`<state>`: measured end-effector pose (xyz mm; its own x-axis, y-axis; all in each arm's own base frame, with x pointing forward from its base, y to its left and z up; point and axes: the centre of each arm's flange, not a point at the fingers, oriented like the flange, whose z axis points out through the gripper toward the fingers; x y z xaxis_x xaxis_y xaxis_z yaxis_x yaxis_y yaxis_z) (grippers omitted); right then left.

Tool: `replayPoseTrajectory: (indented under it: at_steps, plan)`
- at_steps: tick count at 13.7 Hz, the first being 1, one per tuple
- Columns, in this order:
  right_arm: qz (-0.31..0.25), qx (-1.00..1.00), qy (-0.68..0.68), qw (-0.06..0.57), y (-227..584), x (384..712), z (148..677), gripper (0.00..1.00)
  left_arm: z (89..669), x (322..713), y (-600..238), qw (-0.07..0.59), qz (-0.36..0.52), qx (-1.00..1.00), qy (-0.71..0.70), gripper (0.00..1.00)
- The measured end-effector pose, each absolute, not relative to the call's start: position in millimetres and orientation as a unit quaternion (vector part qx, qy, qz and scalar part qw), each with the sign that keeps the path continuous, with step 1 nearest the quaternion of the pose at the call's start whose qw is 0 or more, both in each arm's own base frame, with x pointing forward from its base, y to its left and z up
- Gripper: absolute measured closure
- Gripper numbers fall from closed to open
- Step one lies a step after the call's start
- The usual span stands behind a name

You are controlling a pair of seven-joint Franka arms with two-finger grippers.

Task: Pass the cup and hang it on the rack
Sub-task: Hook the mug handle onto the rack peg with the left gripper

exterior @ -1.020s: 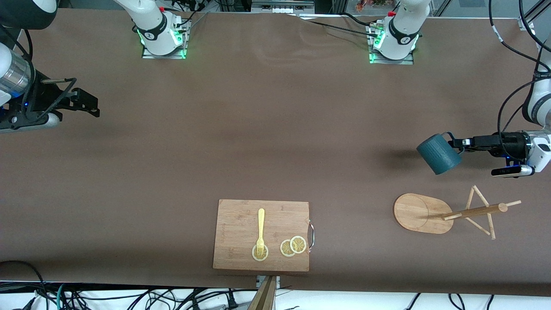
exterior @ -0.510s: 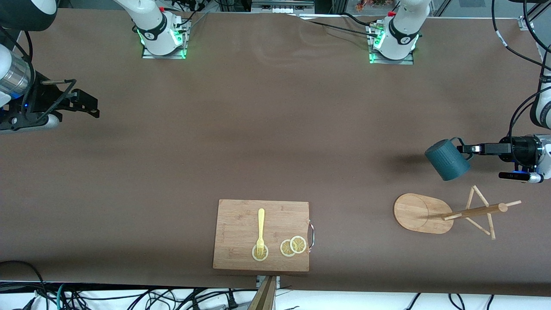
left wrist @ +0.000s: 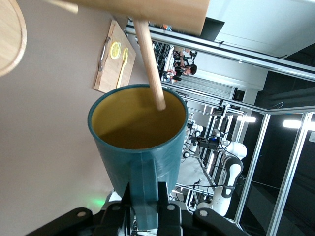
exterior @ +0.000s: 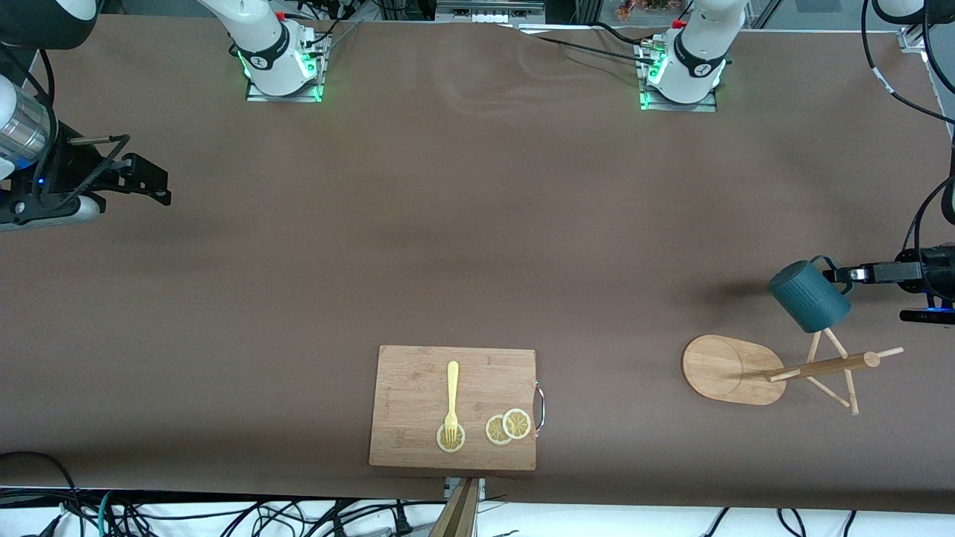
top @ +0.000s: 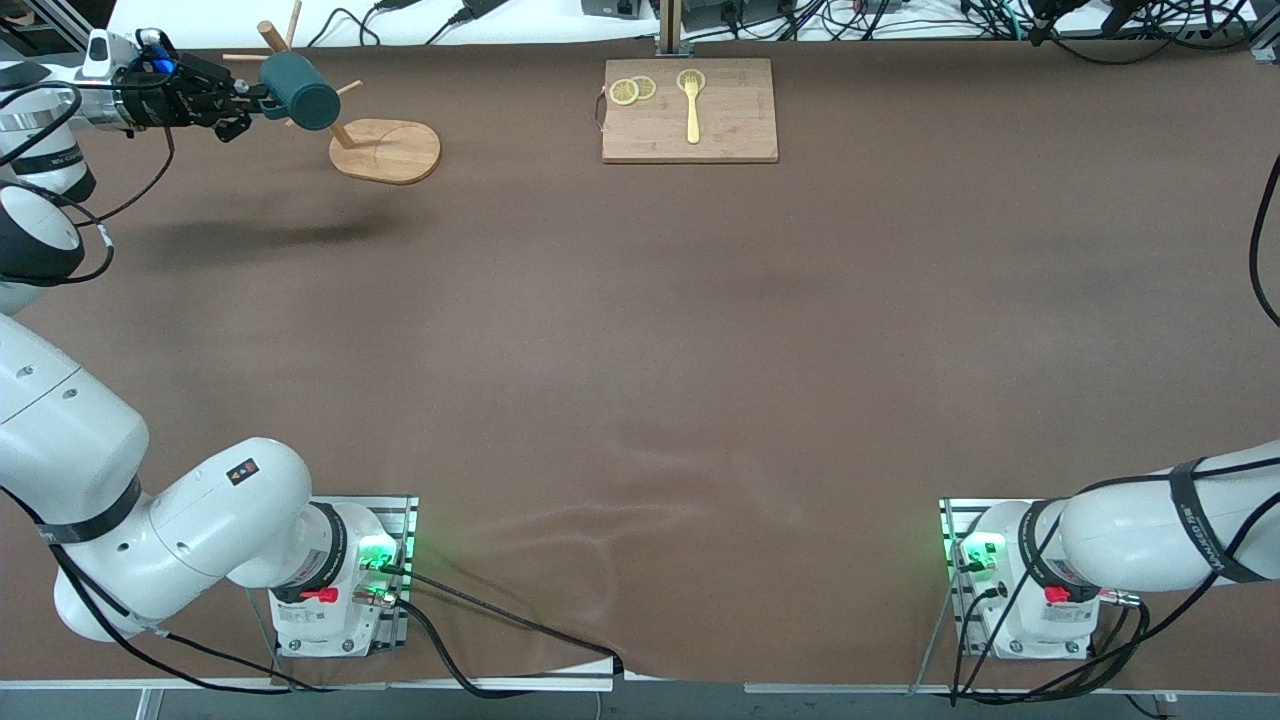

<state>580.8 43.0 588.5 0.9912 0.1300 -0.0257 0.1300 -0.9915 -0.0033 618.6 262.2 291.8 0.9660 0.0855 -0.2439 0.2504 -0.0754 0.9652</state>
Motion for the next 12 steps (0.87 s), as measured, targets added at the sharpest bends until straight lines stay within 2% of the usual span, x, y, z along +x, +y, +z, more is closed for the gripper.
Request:
replayPoseTrajectory:
  at_steps: [12]
  plan:
    - [0.013,-0.998,-0.065,0.001,42.4,581.2,587.9,0.00,268.8,640.3,273.6,0.671,-0.045,0.727,0.139,0.79]
